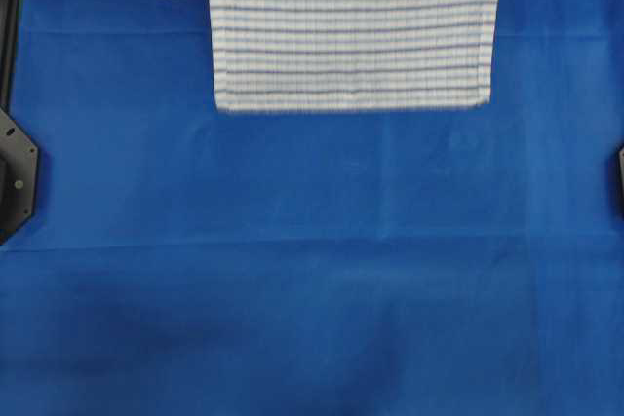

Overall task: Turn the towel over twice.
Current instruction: 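Lift the far corners with both grippers and pull them up and back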

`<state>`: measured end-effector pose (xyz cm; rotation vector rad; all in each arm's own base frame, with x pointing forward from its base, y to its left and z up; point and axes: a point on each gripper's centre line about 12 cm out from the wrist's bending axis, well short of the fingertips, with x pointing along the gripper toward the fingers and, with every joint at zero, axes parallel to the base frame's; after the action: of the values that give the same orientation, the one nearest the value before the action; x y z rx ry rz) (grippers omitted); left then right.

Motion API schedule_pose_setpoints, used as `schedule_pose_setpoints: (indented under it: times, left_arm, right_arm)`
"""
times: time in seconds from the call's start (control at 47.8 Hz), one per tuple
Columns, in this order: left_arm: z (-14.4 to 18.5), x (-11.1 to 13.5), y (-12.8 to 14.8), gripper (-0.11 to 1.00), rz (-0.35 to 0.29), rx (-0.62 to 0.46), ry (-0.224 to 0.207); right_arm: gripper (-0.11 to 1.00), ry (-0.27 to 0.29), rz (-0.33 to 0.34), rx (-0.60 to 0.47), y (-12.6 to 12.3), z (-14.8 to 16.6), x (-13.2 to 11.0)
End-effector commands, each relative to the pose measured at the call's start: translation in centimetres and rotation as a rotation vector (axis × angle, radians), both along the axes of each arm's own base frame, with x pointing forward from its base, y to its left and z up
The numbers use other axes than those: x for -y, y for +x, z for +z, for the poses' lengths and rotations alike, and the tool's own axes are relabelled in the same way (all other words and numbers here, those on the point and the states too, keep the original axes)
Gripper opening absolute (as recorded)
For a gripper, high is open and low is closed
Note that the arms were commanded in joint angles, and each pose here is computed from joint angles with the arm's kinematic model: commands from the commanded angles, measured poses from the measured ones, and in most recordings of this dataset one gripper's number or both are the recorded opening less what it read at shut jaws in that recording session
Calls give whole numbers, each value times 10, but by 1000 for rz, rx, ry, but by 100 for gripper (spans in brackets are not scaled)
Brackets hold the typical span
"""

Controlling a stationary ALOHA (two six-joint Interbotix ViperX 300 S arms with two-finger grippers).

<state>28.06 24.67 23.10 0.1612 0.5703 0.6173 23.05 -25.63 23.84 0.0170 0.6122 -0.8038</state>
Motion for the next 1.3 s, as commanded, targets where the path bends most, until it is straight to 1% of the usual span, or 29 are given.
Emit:
schedule_pose_setpoints:
  times: [0.0,0.021,0.188,0.334,0.46,0.564,0.732,0.836,0.941,1.003,1.108,1.275]
  left_arm:
    - [27,-9,0,2,13,50,60]
    - [31,-11,-1,2,18,55,70]
    - [52,-19,-6,2,38,90,113]
    - [70,-13,-9,2,33,124,141]
    - [72,2,-10,2,11,135,136]
    - [71,18,-12,2,-13,154,126]
    - [67,44,-17,2,-53,186,112]
    - [65,61,-23,2,-81,196,101]
    - [63,78,-27,2,-116,203,98]
    - [62,89,-27,2,-145,206,94]
    - [54,108,-28,2,-199,196,73]
    - [39,133,-27,2,-272,179,32]
  right_arm:
    - [4,-57,-4,37,2,25,7]
    - [4,-61,-5,41,2,26,8]
    - [4,-93,-4,48,4,38,13]
    - [4,-120,0,68,4,50,12]
    - [4,-152,3,97,-2,65,3]
    - [4,-178,12,116,-8,78,-11]
    - [4,-185,7,108,-20,87,-35]
    - [4,-171,17,111,-26,86,-53]
    - [4,-159,48,111,-27,86,-73]
    - [4,-143,67,108,-28,84,-85]
    - [4,-92,110,107,-27,78,-108]
    - [4,22,199,84,-19,59,-142]
